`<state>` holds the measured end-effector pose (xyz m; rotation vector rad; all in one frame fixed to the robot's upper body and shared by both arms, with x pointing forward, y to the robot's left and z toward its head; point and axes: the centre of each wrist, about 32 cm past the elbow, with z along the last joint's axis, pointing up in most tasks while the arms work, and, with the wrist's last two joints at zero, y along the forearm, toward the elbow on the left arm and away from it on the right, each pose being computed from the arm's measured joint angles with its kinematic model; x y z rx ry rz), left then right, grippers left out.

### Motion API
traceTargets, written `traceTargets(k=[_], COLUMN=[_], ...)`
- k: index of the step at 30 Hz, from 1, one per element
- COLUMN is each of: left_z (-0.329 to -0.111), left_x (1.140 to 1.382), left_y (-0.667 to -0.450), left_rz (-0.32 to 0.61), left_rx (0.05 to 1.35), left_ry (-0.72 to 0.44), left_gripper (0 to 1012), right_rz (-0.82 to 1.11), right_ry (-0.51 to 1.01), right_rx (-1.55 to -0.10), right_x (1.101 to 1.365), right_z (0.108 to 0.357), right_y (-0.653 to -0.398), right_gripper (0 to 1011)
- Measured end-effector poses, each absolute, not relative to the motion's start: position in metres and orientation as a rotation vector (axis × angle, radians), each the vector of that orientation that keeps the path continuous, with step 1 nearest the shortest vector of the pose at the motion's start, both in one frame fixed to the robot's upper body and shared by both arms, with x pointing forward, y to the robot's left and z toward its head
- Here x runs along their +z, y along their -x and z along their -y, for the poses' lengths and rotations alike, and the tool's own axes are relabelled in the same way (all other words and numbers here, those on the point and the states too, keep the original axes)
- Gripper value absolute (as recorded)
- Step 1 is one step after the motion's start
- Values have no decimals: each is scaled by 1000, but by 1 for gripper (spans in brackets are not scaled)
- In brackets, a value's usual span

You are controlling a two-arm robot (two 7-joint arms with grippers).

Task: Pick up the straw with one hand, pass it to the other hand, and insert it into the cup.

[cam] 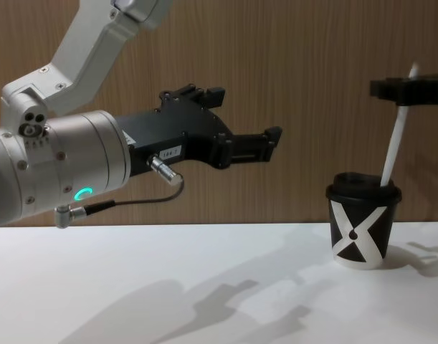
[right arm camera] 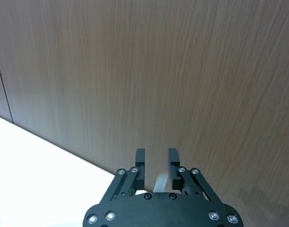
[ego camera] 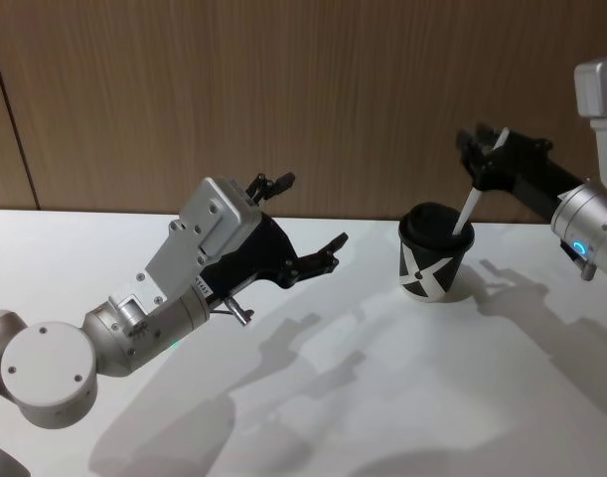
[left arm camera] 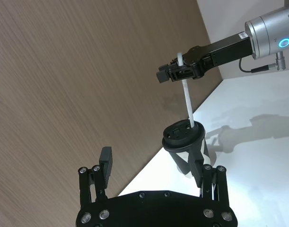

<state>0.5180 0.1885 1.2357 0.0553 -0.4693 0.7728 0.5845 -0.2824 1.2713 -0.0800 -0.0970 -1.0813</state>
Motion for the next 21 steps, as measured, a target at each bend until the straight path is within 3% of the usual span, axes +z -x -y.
traceTargets(k=[16,21], left_z=[-188,-188], left_x=[1236,1236], left_y=[-518,-518], left_rz=[469,470], left_rx=[773,773], left_ry=[-55,-55], left_gripper=[1003,1003], right_rz=[95,95], right_ry=[81,81], right_rx=[-1082,-1082], right_x=[1271,1270], right_z=[283,283], right_y=[-585,-585], right_gripper=[791,912])
